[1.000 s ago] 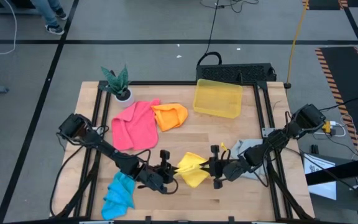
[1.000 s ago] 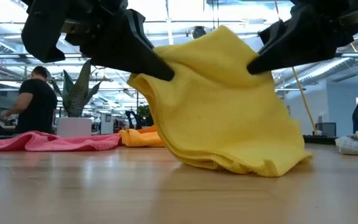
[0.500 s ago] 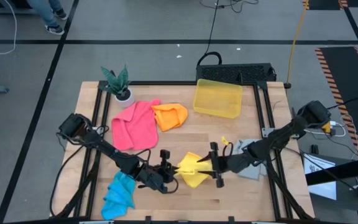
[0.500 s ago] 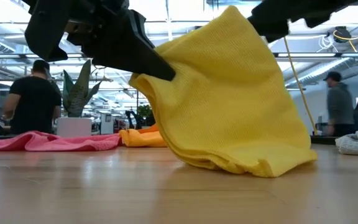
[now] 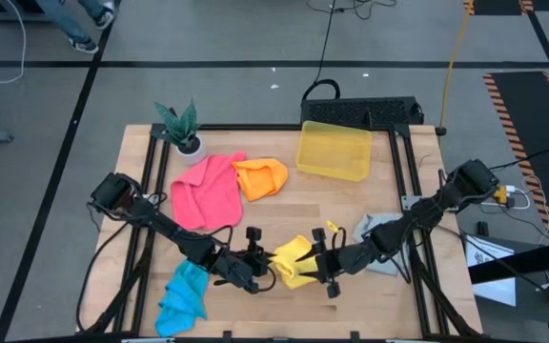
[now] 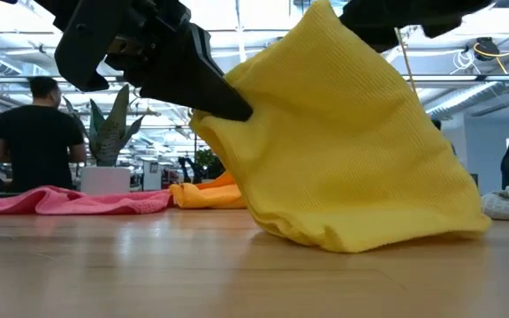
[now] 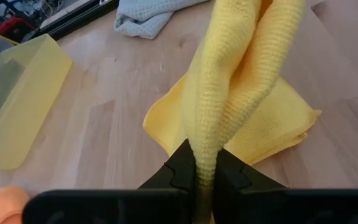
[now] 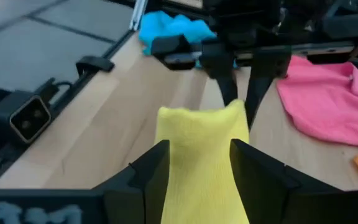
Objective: Fold microfiber towels
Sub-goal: Fold the yellow kitchen towel
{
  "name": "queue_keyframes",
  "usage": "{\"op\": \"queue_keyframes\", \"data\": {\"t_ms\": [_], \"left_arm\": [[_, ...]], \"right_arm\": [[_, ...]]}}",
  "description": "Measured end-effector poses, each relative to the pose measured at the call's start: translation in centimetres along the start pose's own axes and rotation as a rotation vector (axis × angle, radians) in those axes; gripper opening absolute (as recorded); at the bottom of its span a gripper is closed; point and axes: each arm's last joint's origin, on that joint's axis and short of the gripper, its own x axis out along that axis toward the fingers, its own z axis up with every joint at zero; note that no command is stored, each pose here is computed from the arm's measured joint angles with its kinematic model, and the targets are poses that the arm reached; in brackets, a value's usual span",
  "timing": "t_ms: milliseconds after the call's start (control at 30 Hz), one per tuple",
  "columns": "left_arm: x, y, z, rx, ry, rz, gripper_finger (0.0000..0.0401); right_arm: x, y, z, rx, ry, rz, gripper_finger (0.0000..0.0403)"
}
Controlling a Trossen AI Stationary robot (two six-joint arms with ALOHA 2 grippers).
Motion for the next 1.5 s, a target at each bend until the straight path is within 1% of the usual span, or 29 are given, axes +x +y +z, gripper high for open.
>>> {"op": "queue_keyframes", "data": {"t_ms": [100, 167, 300, 367, 433, 500, 567, 600, 700, 800, 900, 967, 1067, 1200, 1300, 1367, 1433, 1500], "left_arm": [[0.0, 0.0, 0.0, -0.010, 0.000, 0.000, 0.0031], [0.0, 0.0, 0.0, -0.011, 0.000, 0.000, 0.0031], [0.0, 0.1, 0.0, -0.011, 0.000, 0.001, 0.0031], [0.1, 0.1, 0.0, -0.013, 0.001, 0.003, 0.0031], [0.1, 0.2, 0.0, -0.017, 0.002, 0.004, 0.0031], [0.2, 0.4, 0.0, -0.021, 0.004, 0.008, 0.0031], [0.3, 0.5, 0.0, -0.024, 0.006, 0.007, 0.0031], [0.4, 0.6, 0.0, -0.029, 0.007, 0.003, 0.0031], [0.6, 0.9, -0.1, -0.049, 0.012, 0.005, 0.0031], [0.7, 1.2, -0.2, -0.058, 0.028, 0.011, 0.0031], [0.7, 1.2, -0.3, -0.063, 0.037, 0.005, 0.0031], [0.7, 1.1, -0.4, -0.065, 0.044, -0.004, 0.0031], [0.5, 0.8, -0.5, -0.056, 0.051, -0.028, 0.0031], [0.2, 0.2, -0.3, -0.056, 0.031, -0.044, 0.0031], [-0.3, -0.3, -0.1, -0.049, 0.014, -0.058, 0.0031], [-0.9, -0.3, 0.4, -0.054, -0.011, -0.067, 0.0031], [-2.1, -0.2, 1.3, -0.068, -0.050, -0.081, 0.0031], [-3.5, 0.0, 2.3, -0.110, -0.110, -0.129, 0.0031]], "right_arm": [[-0.3, 0.5, 0.5, -0.025, 0.026, -0.058, 0.0154], [-0.4, 1.0, 1.1, -0.042, 0.022, -0.061, 0.0155], [-0.5, 1.3, 1.9, -0.058, 0.043, -0.094, 0.0172], [-0.5, 1.2, 1.9, -0.047, 0.052, -0.091, 0.0186], [-0.4, 1.3, 1.9, -0.032, 0.047, -0.063, 0.0200], [0.2, 1.7, 1.8, -0.018, 0.028, -0.039, 0.0214], [1.0, 2.2, 1.2, -0.038, 0.036, -0.036, 0.0224], [1.6, 2.4, 0.9, -0.053, 0.046, -0.045, 0.0226], [3.0, 2.8, 0.7, -0.078, 0.070, -0.154, 0.0224], [3.9, 3.1, 1.0, -0.089, 0.077, -0.219, 0.0209], [4.3, 3.1, 0.8, -0.113, 0.126, -0.275, 0.0186], [4.0, 3.0, 0.9, -0.110, 0.141, -0.315, 0.0165], [3.2, 2.8, 1.5, -0.084, 0.134, -0.333, 0.0125], [2.3, 2.6, 1.8, -0.093, 0.161, -0.271, 0.0064], [1.5, 2.8, 2.5, -0.084, 0.135, -0.253, 0.0018], [0.9, 3.1, 3.0, -0.091, 0.115, -0.239, 0.0007], [0.0, 3.6, 3.5, -0.087, 0.088, -0.215, 0.0011], [-1.0, 4.1, 4.2, -0.055, 0.048, -0.165, 0.0013]]}}
